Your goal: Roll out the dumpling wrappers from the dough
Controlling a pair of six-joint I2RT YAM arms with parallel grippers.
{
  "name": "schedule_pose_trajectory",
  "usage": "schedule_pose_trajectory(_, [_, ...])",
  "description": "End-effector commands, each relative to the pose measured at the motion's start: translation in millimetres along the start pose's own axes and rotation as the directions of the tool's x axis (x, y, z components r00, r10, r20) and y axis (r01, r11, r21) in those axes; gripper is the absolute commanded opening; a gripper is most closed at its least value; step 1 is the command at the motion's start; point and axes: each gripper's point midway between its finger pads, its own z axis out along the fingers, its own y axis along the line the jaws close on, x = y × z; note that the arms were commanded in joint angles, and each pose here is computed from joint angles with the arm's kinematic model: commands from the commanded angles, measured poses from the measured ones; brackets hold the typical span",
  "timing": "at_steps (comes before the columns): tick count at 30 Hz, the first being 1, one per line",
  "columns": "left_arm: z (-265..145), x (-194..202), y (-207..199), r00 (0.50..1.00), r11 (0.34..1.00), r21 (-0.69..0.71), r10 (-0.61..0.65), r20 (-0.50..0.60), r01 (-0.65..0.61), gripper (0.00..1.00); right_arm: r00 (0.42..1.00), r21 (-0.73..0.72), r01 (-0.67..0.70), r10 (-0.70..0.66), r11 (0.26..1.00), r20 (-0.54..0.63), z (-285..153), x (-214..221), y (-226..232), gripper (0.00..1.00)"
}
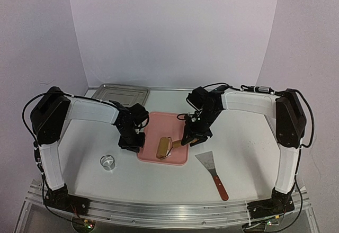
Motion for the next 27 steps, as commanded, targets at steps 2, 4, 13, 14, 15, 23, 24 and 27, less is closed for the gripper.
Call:
schedule_pose_trajectory(2, [-7, 1, 9, 1.0, 0.999, -0.046, -0.002, 0.003, 0.002, 0.0, 0.948, 0.71, 0.006, 0.222, 0.704, -0.227, 41, 79, -166, 0.0])
schedule_pose_trajectory(4, [-8, 2, 9, 1.0, 0.999, -0.047, -0.001, 0.002, 0.002, 0.0, 0.949, 0.71, 0.008, 0.219, 0.704, -0.227, 42, 78, -165, 0.0])
schedule_pose_trajectory(13, [-9, 2, 9, 1.0, 0.999, -0.047, -0.002, 0.003, 0.002, 0.0, 0.953, 0.733, 0.048, 0.189, 0.679, -0.237, 44, 73, -163, 0.0])
schedule_pose_trajectory(14, [-9, 2, 9, 1.0, 0.999, -0.047, -0.002, 0.003, 0.002, 0.0, 0.953, 0.736, 0.054, 0.185, 0.674, -0.239, 44, 72, -162, 0.0])
schedule_pose_trajectory(15, [-9, 2, 10, 1.0, 0.999, -0.047, -0.001, 0.003, 0.001, 0.0, 0.953, 0.739, 0.059, 0.182, 0.671, -0.241, 44, 72, -162, 0.0])
schedule_pose_trajectory(23, [-8, 1, 9, 1.0, 0.999, -0.045, -0.001, 0.006, 0.002, 0.0, 0.959, 0.75, 0.08, 0.154, 0.657, -0.237, 42, 66, -159, 0.0])
schedule_pose_trajectory(24, [-8, 1, 8, 1.0, 0.999, -0.045, -0.001, 0.006, 0.001, 0.0, 0.959, 0.75, 0.081, 0.153, 0.657, -0.237, 42, 65, -158, 0.0])
schedule_pose_trajectory(27, [-8, 0, 8, 1.0, 0.999, -0.043, 0.005, 0.008, -0.005, 0.0, 0.96, 0.748, 0.088, 0.144, 0.658, -0.239, 44, 62, -157, 0.0])
